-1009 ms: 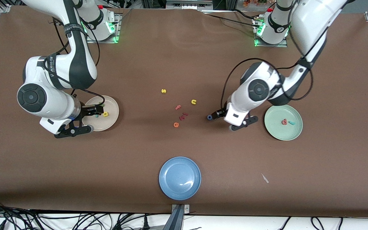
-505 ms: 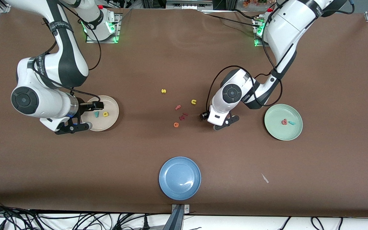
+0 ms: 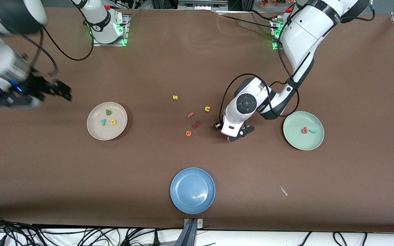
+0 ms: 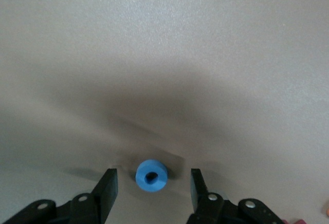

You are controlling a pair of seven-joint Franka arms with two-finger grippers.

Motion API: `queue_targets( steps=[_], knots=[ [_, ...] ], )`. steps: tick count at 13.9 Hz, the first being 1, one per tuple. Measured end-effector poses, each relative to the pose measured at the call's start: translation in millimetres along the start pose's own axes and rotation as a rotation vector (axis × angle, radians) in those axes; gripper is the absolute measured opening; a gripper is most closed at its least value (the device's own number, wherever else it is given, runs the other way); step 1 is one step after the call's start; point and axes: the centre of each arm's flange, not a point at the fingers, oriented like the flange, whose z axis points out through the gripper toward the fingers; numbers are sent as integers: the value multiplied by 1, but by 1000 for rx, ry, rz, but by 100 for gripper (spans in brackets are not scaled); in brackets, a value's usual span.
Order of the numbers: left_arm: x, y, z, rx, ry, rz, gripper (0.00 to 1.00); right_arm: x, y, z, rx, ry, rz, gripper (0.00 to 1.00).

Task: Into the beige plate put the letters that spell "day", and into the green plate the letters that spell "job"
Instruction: 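Place the blue letter on the green plate with the left gripper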

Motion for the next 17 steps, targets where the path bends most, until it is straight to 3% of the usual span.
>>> queue_targets(
  steps=[2,4,5,7,9,12,15,17],
  knots=[
    [1,0,4,5,0,2,60,-11,7,-30,-1,-21,-17,100],
    [1,0,6,6,0,4,56,-1,4,-24,-2,-30,-27,100],
    [1,0,5,7,0,5,45,6,1,-18,-2,-28,-31,100],
    [2,3,1,0,5,6,25,22,-3,-12,1,30,-37,100],
    [3,2,2,1,5,4,25,30,-3,-9,3,63,-37,100],
    [26,-1,-28,-4,30,-18,25,30,-4,-9,3,66,-37,100],
    [76,-45,-113,82,46,-2,25,30,-5,-8,3,65,-40,100],
    [114,-98,-151,159,11,42,25,30,-6,-8,3,65,-41,100]
  ],
)
